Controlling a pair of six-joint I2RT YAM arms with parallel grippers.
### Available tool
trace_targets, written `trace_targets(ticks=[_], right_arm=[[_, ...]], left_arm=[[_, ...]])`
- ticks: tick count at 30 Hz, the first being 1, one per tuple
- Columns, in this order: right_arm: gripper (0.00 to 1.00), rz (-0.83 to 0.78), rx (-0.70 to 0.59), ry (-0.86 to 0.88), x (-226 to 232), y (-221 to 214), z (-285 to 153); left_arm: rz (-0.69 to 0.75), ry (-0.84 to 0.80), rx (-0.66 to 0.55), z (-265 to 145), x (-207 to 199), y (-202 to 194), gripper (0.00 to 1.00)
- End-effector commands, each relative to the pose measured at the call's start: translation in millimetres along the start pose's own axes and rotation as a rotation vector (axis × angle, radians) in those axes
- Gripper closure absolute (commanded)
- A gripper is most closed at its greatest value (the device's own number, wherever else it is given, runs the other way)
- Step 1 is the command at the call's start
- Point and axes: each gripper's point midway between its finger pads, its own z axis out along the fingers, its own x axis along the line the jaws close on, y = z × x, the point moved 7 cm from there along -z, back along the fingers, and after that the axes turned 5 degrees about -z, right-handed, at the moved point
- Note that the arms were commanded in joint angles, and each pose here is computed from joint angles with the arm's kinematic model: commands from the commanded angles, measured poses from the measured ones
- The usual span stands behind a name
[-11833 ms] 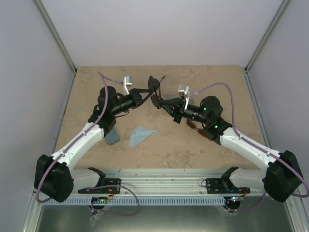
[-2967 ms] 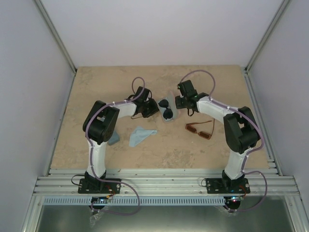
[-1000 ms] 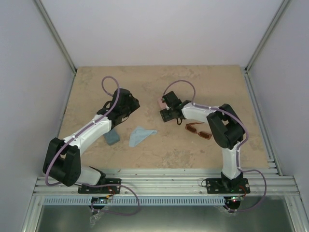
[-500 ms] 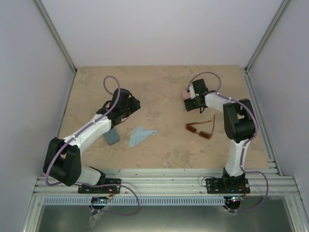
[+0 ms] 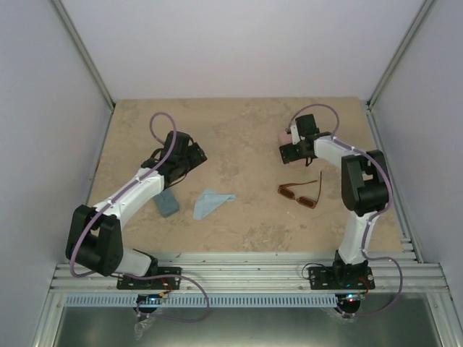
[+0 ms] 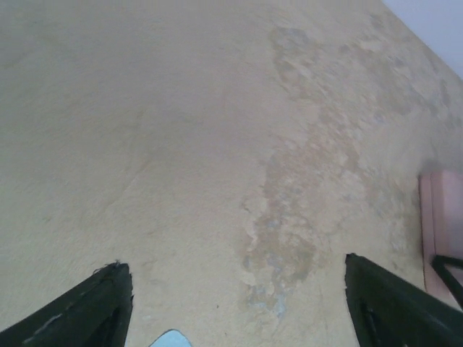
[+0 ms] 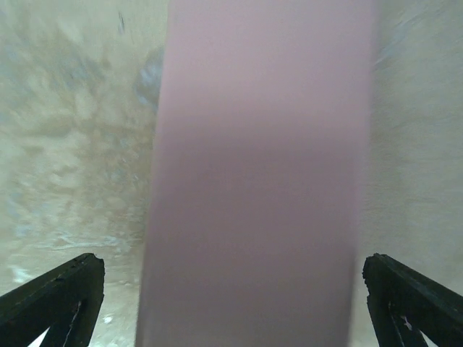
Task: Organize the sunglasses
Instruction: Move the sunglasses case at the center of the board, then pick up the sunglasses case from the center of the board.
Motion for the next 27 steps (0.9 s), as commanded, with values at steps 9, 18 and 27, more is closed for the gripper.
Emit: trace_targets(ticks=[9, 18, 27], right_arm=[[0.02, 0.084, -0.297, -0.013, 59, 37, -105], [0.04, -0.007, -0.345, 0.277, 152, 8, -131], [0.04, -0.025, -0.321, 0.272, 168, -11, -134]], left_arm=[[-0.032, 0.396, -0.142, -39, 87, -1, 0.01], [-0.158, 0.521, -0.069, -23, 144, -7, 0.05], [-0.099, 0.586, 0.072, 23, 157, -16, 0.22]])
